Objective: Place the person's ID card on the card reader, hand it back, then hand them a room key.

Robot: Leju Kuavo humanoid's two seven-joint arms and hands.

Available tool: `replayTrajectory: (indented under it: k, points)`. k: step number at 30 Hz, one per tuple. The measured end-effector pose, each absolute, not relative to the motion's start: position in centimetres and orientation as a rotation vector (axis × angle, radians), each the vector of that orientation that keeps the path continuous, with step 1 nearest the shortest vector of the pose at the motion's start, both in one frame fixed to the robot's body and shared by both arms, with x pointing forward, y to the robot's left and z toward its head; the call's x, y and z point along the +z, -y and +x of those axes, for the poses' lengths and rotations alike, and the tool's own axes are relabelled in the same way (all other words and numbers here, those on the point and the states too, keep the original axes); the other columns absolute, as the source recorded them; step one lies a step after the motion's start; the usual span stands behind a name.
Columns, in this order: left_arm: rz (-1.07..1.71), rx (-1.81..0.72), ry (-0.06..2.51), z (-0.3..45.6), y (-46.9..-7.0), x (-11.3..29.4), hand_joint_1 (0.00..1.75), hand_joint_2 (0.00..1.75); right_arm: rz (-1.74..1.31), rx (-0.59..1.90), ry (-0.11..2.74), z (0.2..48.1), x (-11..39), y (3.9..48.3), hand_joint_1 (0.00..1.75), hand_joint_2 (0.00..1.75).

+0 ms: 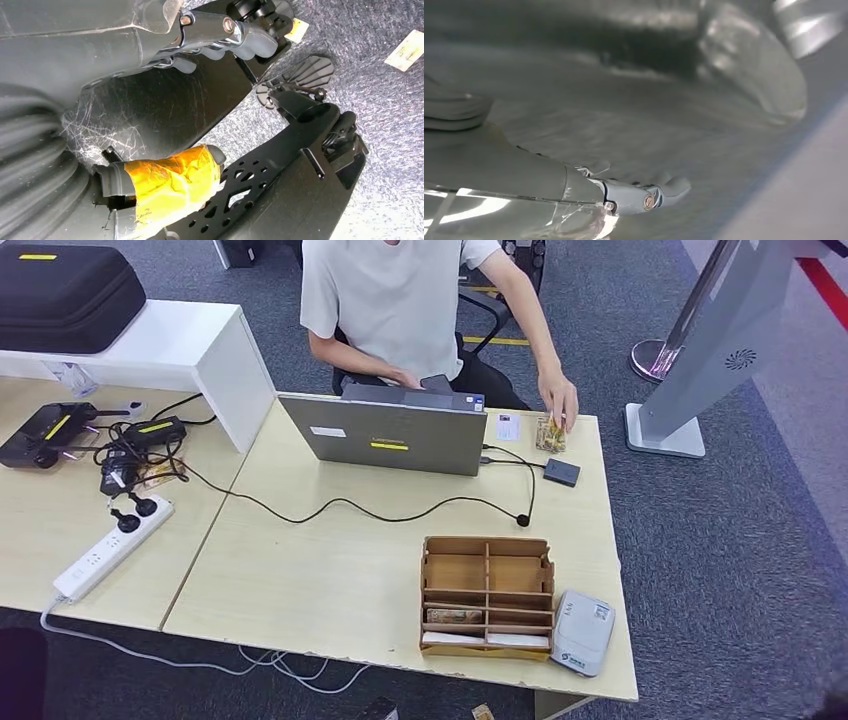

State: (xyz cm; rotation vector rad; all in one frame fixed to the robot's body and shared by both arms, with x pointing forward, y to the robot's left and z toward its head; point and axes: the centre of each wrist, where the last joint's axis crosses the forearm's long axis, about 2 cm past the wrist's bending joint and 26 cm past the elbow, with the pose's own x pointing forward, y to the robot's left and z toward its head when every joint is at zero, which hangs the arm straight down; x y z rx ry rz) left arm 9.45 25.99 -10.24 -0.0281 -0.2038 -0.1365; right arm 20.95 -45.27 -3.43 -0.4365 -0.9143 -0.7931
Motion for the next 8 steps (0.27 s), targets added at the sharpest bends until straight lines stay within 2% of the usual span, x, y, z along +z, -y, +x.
replayTrajectory:
  k: [5, 7, 8]
  points:
    - [-0.036, -0.113, 0.191, 9.7, -25.7, -10.2, 0.0, 1.75, -0.379, -0.879, 0.53, 11.0, -8.5, 41.1, 0.0, 0.0]
    - [-0.044, -0.095, 0.194, 9.8, -25.6, -10.1, 0.0, 0.87, -0.36, -0.872, 0.368, 8.7, -9.5, 38.6, 0.0, 0.0]
    - [-0.046, -0.089, 0.195, 9.8, -25.5, -10.1, 0.0, 0.58, -0.355, -0.868, 0.326, 8.2, -9.8, 37.9, 0.0, 0.0]
